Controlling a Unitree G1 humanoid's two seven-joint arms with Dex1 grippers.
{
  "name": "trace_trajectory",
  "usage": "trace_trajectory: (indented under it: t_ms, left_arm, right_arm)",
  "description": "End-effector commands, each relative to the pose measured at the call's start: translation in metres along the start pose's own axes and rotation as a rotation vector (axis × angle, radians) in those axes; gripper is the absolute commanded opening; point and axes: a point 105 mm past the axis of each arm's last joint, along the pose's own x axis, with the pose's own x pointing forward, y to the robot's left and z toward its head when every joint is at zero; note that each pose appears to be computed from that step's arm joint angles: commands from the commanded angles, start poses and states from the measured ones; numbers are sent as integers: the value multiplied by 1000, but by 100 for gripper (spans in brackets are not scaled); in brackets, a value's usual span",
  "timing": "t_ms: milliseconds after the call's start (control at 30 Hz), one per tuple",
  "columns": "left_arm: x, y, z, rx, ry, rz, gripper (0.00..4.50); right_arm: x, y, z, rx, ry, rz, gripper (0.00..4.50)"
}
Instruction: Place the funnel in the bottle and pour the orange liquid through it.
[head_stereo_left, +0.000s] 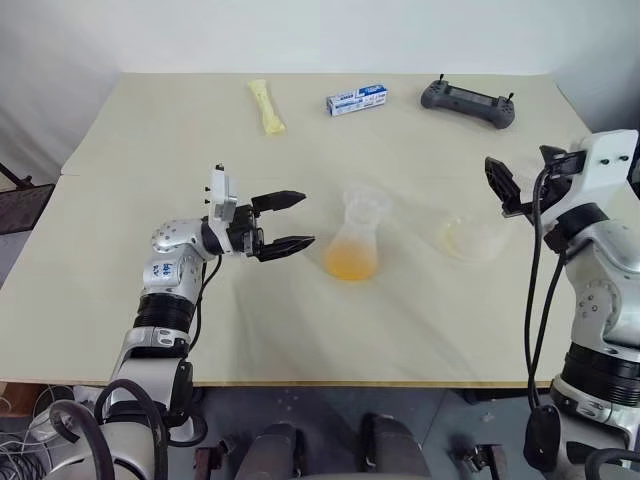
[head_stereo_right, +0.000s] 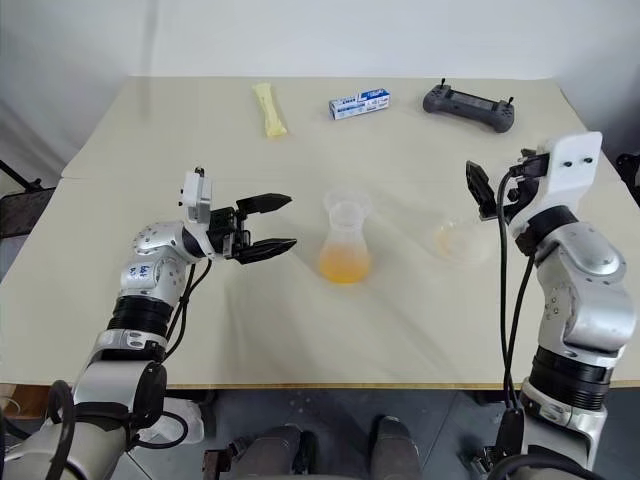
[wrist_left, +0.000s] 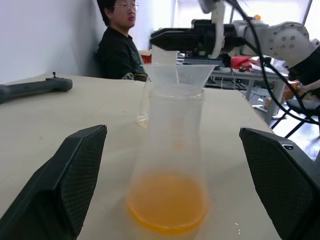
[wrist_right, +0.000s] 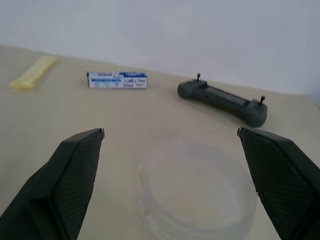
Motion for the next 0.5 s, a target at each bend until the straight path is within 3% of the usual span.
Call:
trace_trajectory:
  t_ms: [33, 233, 333, 500]
  left_arm:
    - [-4, 2, 15, 17, -38, 31, 450]
    - [-22, -4, 14, 2, 6, 76, 450]
    - [-38, -16, 13, -11, 24, 44, 450]
    - [-61, -28, 13, -10, 77, 18, 450]
  right_arm:
    - [-10, 15, 45, -34, -131, 134, 449]
    - [-53, 60, 57, -49, -117, 512, 449]
    - [-101, 89, 36, 8, 16, 760, 449]
    - [-138, 84, -11, 24, 212, 800, 449]
